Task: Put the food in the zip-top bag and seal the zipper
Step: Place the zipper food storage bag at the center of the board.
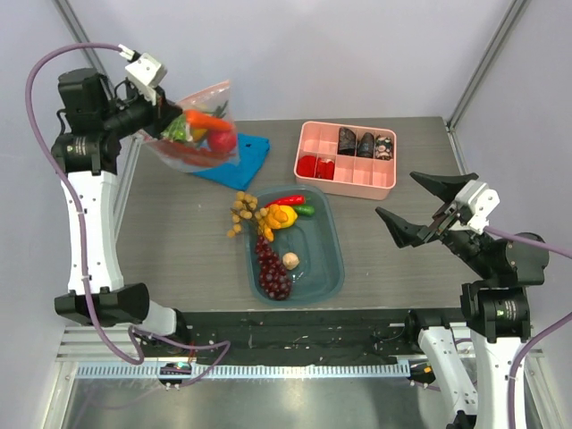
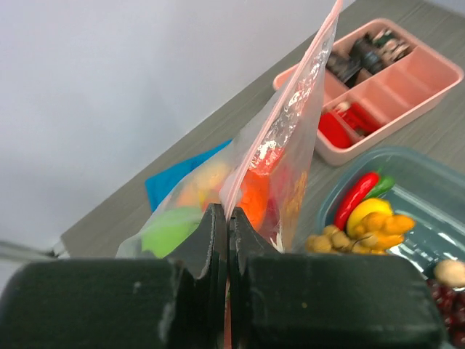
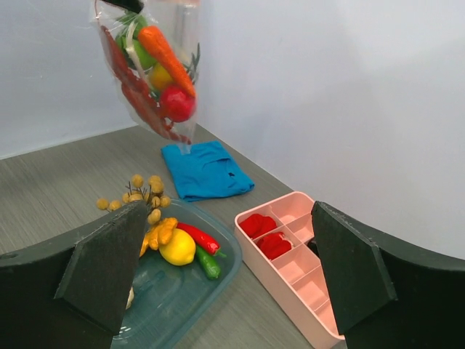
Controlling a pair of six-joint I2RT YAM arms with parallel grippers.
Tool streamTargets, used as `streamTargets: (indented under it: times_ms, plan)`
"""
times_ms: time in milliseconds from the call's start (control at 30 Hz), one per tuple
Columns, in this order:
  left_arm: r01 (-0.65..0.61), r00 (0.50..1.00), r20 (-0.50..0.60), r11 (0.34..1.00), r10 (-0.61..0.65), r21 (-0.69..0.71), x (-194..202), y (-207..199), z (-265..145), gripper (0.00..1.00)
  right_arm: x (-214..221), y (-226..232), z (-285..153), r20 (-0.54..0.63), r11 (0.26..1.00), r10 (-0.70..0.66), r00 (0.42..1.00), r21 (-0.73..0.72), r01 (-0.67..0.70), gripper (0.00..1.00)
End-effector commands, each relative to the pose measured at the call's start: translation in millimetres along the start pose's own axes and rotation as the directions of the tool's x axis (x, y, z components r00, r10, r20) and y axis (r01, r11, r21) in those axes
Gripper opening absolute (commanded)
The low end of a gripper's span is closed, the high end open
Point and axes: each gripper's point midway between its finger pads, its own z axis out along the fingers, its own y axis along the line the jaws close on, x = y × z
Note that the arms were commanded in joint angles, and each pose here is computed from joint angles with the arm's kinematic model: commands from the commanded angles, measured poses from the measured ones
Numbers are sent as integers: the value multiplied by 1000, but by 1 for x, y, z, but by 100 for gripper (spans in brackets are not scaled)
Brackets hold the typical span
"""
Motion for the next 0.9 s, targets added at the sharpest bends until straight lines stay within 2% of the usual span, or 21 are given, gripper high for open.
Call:
streamTargets:
  times_ms: [0, 200, 233, 467, 533, 600, 633, 700, 733, 800, 867]
  plan:
    - [-59, 998, -26, 998, 60, 20, 27, 22, -5, 0, -2, -5, 4, 15, 1000, -3, 1000, 13, 3, 100]
    - [1, 993, -114, 999, 3, 32, 95, 64, -23, 0, 7, -6, 4, -13, 1000, 2, 1000, 10, -2, 100]
    - [-27, 991, -132, 998, 33, 48, 107, 70, -21, 0, 7, -6, 4, -14, 1000, 3, 1000, 10, -3, 100]
    - [-20, 976, -211, 984, 58, 179, 149, 55, -19, 0, 15, -9, 9, -37, 1000, 21, 999, -2, -21, 99]
    - [39, 960, -279, 964, 37, 262, 170, 24, -32, 0, 16, -9, 9, -40, 1000, 21, 999, -1, -21, 100]
    - [23, 942, -323, 938, 97, 346, 197, -5, -46, 0, 20, -10, 9, -50, 1000, 26, 998, 3, -26, 100]
    - [108, 926, -374, 920, 44, 377, 224, -29, -53, 0, 20, -9, 8, -50, 1000, 26, 998, 1, -26, 100]
    - [77, 911, -399, 905, 107, 418, 242, -54, -70, 0, 25, -7, 8, -58, 999, 32, 998, -6, -32, 100]
    - [144, 893, -442, 879, 83, 456, 269, -80, -79, 0, 25, -7, 8, -60, 999, 31, 998, -11, -32, 100]
    - [113, 878, -460, 878, 131, 465, 285, -96, -90, 0, 28, -6, 7, -69, 999, 30, 997, -11, -31, 100]
    - [158, 837, -526, 855, 149, 494, 318, -119, -106, 0, 29, -6, 7, -76, 1000, 27, 997, -10, -28, 100]
